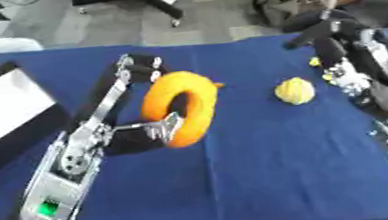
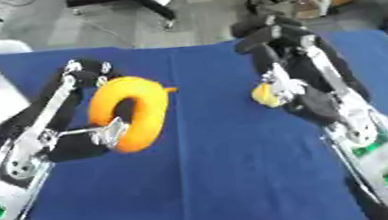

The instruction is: Pick up the objects with one hand, pass them to the other hand, and then place them into the box on the other side of the table.

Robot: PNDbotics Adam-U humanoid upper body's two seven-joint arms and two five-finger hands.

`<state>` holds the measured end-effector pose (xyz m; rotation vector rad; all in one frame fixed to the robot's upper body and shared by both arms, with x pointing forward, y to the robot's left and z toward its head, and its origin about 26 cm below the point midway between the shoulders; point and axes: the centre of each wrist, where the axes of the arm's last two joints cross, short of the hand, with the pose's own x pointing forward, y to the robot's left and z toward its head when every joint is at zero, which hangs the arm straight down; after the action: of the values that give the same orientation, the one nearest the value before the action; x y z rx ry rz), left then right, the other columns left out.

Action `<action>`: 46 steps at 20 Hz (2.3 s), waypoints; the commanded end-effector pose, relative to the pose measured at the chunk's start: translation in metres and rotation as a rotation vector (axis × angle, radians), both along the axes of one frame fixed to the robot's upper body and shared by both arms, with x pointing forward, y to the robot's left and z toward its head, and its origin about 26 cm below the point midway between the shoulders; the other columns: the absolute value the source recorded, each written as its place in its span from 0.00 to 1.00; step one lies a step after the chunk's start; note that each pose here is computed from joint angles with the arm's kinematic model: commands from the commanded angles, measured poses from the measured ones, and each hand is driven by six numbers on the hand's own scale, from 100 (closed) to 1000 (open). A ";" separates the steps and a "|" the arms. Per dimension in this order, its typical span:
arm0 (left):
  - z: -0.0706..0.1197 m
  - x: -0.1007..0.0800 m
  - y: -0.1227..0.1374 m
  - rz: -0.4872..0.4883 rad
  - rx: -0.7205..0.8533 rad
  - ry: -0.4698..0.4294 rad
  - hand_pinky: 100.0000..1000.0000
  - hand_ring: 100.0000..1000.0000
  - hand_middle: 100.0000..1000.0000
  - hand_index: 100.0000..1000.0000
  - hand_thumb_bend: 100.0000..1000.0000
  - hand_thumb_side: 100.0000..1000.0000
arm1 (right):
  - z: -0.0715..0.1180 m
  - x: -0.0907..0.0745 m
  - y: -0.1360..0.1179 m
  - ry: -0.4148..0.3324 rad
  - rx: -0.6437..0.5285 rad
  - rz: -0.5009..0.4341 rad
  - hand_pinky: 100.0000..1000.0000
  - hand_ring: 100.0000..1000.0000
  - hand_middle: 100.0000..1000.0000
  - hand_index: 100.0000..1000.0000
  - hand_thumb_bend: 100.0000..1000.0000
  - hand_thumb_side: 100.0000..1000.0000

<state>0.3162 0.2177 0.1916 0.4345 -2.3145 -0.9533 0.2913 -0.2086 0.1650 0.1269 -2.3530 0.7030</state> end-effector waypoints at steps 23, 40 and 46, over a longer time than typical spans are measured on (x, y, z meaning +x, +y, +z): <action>-0.054 0.086 0.261 1.283 0.792 0.497 0.69 0.60 0.55 0.72 0.58 0.42 | -0.002 -0.006 0.001 0.044 -0.008 -0.025 0.68 0.77 0.67 0.54 0.00 0.74; 0.038 0.037 0.140 0.504 -0.203 0.101 0.89 0.59 0.58 0.79 0.07 0.74 | -0.001 -0.005 -0.018 0.092 -0.061 -0.165 0.67 0.79 0.69 0.54 0.00 0.73; 0.039 0.013 0.065 0.074 -0.357 0.166 0.89 0.57 0.55 0.77 0.07 0.78 | 0.006 0.009 -0.040 0.101 -0.171 -0.311 0.68 0.81 0.74 0.61 0.00 0.71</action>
<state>0.3359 0.2941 0.2210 0.3653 -2.1859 -0.4886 0.2975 -0.2389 0.1630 -0.1929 -2.1444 0.6943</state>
